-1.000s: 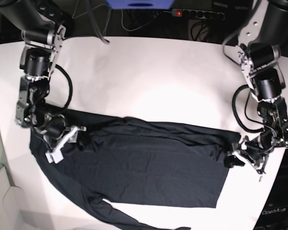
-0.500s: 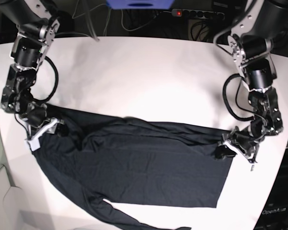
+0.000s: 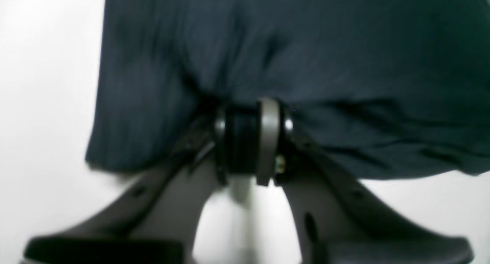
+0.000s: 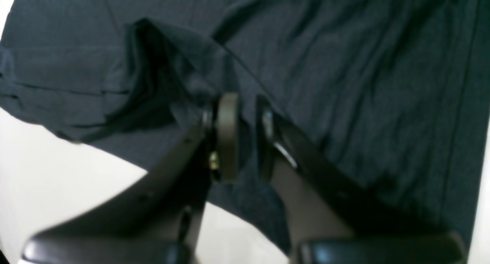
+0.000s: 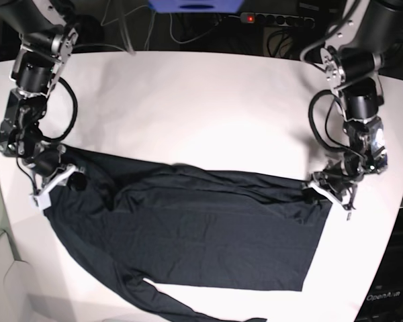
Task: Fold the T-shirt properly
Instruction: 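Hold the shoulder edge with both grippers and pull it toward the robot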
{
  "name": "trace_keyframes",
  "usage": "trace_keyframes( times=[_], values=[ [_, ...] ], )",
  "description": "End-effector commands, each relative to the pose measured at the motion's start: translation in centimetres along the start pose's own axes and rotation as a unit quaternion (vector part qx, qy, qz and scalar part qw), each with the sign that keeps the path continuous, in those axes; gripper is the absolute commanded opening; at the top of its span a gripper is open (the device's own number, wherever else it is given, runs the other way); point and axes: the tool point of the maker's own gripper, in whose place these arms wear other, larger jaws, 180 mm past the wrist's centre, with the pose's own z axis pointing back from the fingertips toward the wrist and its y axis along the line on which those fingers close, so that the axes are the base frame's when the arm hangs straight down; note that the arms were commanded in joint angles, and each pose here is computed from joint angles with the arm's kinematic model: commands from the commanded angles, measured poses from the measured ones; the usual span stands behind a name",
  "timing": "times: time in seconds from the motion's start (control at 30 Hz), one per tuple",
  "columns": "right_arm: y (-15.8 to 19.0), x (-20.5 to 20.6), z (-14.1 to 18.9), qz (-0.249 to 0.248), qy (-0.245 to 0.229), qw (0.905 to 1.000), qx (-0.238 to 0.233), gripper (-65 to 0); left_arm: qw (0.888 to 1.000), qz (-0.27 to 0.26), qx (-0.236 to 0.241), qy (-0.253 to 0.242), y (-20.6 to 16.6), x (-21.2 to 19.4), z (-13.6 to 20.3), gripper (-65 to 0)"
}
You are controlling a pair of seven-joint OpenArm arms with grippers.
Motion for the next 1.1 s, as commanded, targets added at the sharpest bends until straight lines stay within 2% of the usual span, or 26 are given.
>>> trace_keyframes(
  times=[0.0, 0.4, 0.77, 0.97, 1.07],
  values=[
    [-0.3, 2.0, 0.6, 0.009, -0.027, 0.9996, -0.001, -58.6, 0.999, -0.009, -0.007, -0.041, -0.4, 3.4, 0.1, -55.4],
    [-0.9, -0.2, 1.0, -0.001, -0.031, 0.9995, -0.007, -58.5, 1.0, -0.01, -0.002, -0.03, 0.1, 2.6, 0.0, -55.4],
    [-2.1, -4.0, 1.9, -0.01, 0.004, 0.9997, -0.02, -58.5, 0.999, -0.013, 0.032, -0.003, 3.8, 0.4, 2.0, -55.4],
    [-2.4, -5.7, 2.4, -0.016, 0.018, 0.9994, -0.025, -58.8, 0.999, -0.01, 0.041, 0.014, 4.8, -1.8, 2.8, -55.5],
    [-2.4, -5.7, 2.4, -0.015, 0.019, 0.9994, -0.024, -58.8, 0.999, -0.016, 0.03, 0.018, 4.4, -1.9, 3.0, -55.5]
  ],
)
